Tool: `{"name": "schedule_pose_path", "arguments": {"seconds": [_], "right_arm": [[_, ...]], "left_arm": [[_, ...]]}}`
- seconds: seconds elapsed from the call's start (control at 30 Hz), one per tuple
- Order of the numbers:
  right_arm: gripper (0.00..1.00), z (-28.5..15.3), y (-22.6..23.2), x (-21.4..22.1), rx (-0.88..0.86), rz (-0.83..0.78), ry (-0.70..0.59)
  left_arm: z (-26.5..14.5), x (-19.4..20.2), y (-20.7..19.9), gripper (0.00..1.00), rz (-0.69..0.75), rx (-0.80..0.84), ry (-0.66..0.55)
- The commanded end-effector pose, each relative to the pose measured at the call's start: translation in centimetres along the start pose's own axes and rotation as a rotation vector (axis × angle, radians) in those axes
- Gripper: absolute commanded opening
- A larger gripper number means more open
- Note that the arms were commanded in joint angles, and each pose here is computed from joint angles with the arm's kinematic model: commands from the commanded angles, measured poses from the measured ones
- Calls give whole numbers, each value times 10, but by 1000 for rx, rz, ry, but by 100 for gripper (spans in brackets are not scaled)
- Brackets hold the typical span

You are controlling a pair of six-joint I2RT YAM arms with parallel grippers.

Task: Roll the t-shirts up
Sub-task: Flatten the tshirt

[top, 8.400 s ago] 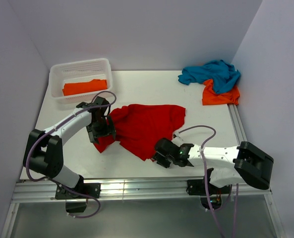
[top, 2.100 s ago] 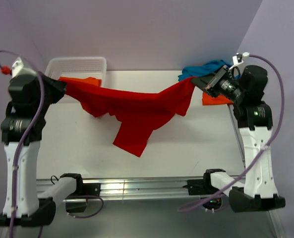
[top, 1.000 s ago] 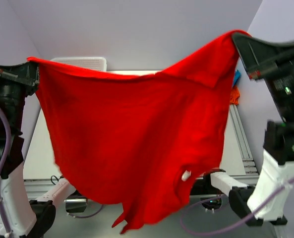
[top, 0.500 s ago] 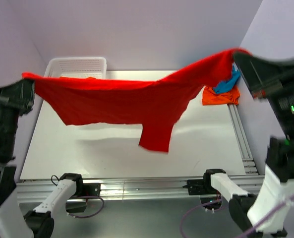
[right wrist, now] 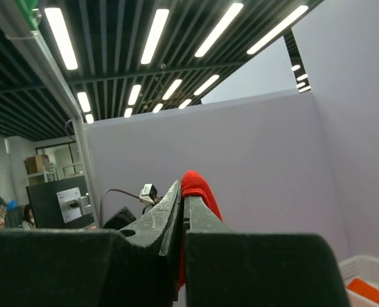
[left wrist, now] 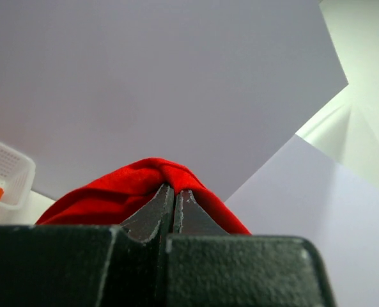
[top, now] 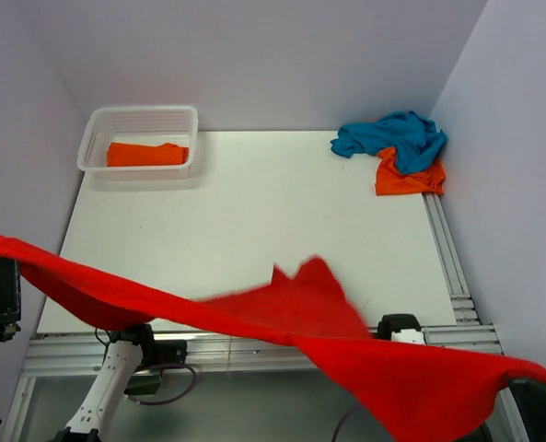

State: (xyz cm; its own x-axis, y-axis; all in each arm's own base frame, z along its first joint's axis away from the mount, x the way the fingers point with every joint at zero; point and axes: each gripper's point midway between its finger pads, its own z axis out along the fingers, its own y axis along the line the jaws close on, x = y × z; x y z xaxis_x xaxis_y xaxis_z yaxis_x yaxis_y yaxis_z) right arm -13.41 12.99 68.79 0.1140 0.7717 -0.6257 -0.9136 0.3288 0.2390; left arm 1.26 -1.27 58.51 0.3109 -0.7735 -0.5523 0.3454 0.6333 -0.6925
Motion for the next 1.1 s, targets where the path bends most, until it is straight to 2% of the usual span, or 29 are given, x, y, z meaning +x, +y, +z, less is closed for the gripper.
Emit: {"name": "schedule_pose_path", "arguments": {"seconds": [0.0, 0.13, 0.17, 0.23, 0.3, 0.33, 0.4, 0.43, 0.47, 0.67, 0.77, 0.8, 0.87, 0.9, 1.07], "right_arm": [[0, 31, -66, 6, 131, 82, 59], [0, 54, -123, 11, 228, 130, 94], [0, 58, -150, 18, 278, 159, 113], [0, 58, -182, 30, 343, 196, 129], [0, 45, -231, 57, 451, 260, 157], [0, 37, -250, 69, 499, 285, 172], [0, 9, -297, 105, 617, 350, 210], [0, -3, -312, 118, 656, 371, 222], [0, -28, -338, 145, 730, 415, 248], [0, -119, -431, 234, 992, 509, 299], [0, -149, -476, 263, 1112, 526, 311], [0, -150, -486, 267, 1118, 518, 307], [0, -162, -518, 283, 1175, 521, 323], [0, -164, -530, 288, 1190, 521, 325], [0, -166, -605, 322, 1265, 564, 374]], "left_arm": [[31, 9, 12, 0, -6, -69, 20], [64, 18, 28, 0, 15, -142, 36], [71, 22, 32, 0, 12, -151, 42], [87, 47, 57, 0, 21, -213, 97], [91, 63, 73, 0, 20, -238, 120], [96, 90, 102, 0, 28, -300, 172], [93, 107, 121, 0, 19, -319, 185], [91, 136, 154, 0, 28, -386, 243], [89, 148, 167, 0, 21, -411, 263], [74, 233, 260, 0, 21, -549, 381], [79, 273, 302, 0, 34, -617, 448], [79, 294, 325, 0, 45, -672, 499], [92, 309, 339, 0, 53, -686, 512], [94, 326, 359, 0, 67, -741, 556], [131, 359, 397, 0, 126, -812, 614]]}}
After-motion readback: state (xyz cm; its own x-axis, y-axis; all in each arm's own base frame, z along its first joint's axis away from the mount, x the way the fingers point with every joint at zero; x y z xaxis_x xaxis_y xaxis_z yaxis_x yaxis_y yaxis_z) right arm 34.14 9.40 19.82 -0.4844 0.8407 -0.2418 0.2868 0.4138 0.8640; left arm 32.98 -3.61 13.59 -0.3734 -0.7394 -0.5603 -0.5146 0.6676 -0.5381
